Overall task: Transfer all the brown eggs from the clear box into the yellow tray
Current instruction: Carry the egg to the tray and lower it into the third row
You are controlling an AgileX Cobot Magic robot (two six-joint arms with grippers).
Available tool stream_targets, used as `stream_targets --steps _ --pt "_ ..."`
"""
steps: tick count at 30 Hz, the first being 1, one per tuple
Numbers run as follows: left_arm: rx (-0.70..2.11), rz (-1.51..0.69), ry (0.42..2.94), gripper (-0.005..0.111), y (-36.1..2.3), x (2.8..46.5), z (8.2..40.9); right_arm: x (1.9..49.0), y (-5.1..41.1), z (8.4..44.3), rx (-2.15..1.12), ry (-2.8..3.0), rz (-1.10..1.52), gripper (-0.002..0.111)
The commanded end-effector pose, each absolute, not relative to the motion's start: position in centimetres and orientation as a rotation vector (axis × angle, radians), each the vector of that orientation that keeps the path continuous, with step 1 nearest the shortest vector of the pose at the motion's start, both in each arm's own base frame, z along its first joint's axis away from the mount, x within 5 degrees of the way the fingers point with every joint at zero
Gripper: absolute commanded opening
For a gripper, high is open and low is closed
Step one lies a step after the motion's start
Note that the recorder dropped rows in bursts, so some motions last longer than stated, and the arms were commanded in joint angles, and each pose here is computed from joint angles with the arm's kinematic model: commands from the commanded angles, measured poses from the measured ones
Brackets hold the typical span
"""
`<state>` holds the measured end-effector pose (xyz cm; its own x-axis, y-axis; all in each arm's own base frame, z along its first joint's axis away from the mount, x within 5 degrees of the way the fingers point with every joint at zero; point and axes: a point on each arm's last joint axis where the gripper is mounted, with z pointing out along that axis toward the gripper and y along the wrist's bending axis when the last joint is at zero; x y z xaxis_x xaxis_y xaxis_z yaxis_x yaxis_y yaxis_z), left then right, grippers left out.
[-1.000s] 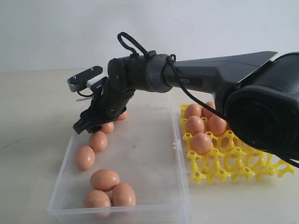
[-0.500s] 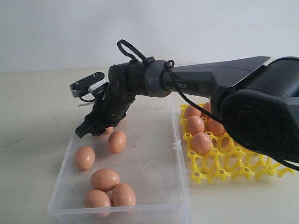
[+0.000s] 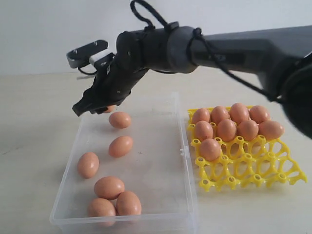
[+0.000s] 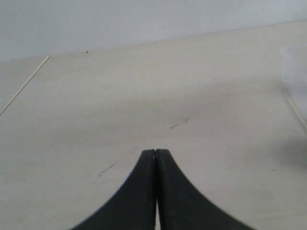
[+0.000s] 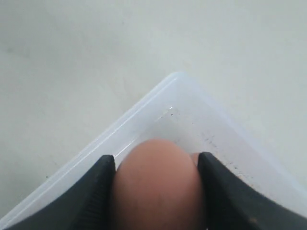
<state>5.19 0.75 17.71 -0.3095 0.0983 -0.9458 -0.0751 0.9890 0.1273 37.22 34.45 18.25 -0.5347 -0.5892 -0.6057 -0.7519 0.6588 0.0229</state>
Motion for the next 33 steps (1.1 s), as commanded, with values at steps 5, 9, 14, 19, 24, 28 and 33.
stream_targets --steps 5,9,14,19,24,28,33 --pt "0.019 0.166 1.865 0.000 0.7 5.2 17.9 33.5 28.4 22.8 -0.858 2.174 0.389 0.000" --pt "0.019 0.166 1.865 0.000 0.7 5.2 17.9 30.8 23.2 23.3 -0.696 2.128 0.389 0.000" --pt "0.019 0.166 1.865 0.000 0.7 5.2 17.9 27.2 15.4 22.3 -0.419 2.110 0.343 0.000" --pt "0.019 0.166 1.865 0.000 0.7 5.2 17.9 23.9 10.3 19.8 -0.235 2.160 0.266 0.000" --pt "0.019 0.166 1.865 0.000 0.7 5.2 17.9 23.8 9.6 18.5 -0.209 2.206 0.240 0.000" --pt "0.019 0.166 1.865 0.000 0.7 5.2 17.9 24.5 9.7 17.2 -0.179 2.222 0.217 0.000" --pt "0.018 0.165 1.865 0.000 0.7 5.2 17.9 25.3 9.7 15.2 -0.182 2.246 0.171 0.000"
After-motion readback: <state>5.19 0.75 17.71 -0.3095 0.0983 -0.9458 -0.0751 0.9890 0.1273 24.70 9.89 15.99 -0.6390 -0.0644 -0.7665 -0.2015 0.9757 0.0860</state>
